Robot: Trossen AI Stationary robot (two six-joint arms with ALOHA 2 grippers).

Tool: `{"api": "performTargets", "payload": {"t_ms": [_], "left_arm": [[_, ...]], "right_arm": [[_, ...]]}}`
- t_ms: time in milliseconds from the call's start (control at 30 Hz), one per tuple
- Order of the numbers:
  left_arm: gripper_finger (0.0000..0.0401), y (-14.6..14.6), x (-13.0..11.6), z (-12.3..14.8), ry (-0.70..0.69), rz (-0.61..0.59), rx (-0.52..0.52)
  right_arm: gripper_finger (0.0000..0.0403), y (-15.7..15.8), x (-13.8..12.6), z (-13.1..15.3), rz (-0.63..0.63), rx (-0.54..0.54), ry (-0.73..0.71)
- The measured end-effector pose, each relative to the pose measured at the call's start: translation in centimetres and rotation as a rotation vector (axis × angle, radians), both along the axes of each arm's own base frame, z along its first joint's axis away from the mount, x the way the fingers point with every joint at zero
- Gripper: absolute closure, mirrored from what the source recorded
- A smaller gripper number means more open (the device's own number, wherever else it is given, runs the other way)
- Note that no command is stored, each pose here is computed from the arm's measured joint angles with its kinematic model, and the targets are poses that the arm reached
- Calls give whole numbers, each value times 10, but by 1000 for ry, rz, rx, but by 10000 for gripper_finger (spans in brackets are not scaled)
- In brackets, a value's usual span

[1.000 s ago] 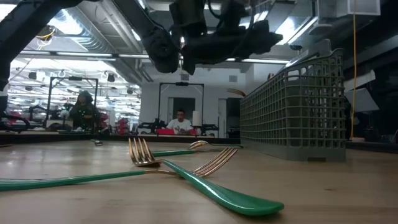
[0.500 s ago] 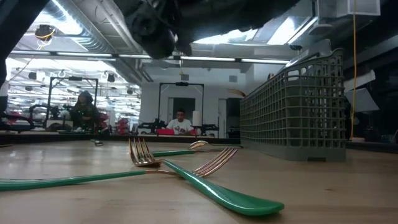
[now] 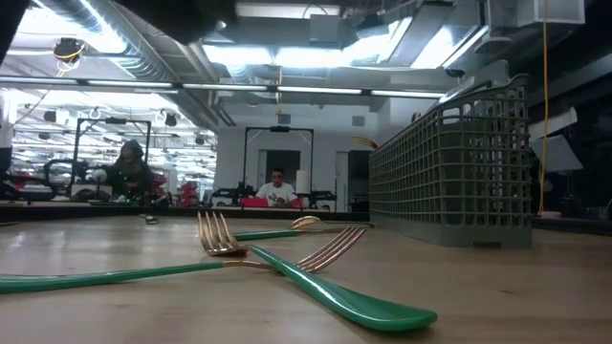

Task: Sort silverware
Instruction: Put the bottom right knife into the bottom section of the basket

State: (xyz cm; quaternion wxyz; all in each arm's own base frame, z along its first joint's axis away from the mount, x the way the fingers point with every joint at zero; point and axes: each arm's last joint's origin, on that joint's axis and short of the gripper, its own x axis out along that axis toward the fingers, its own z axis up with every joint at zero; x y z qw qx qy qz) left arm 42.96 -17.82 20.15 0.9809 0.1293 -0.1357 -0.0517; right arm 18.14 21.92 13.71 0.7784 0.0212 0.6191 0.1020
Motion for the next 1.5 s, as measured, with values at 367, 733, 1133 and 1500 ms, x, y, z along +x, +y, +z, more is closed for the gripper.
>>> {"api": "performTargets", "payload": {"t_ms": [367, 733, 1133, 1500], "left_arm": [[269, -46, -22, -29, 301, 119, -177], [269, -56, -32, -54, 563, 94, -435], [291, -55, -31, -54, 580, 54, -448], [296, -55, -31, -56, 594, 60, -434]], "right_arm": [[274, -11, 28, 3, -117, -6, -177], [274, -44, 66, 10, -187, 53, -194], [274, 4, 46, 31, 196, 54, -230], [274, 8, 44, 1, 221, -101, -182]]}}
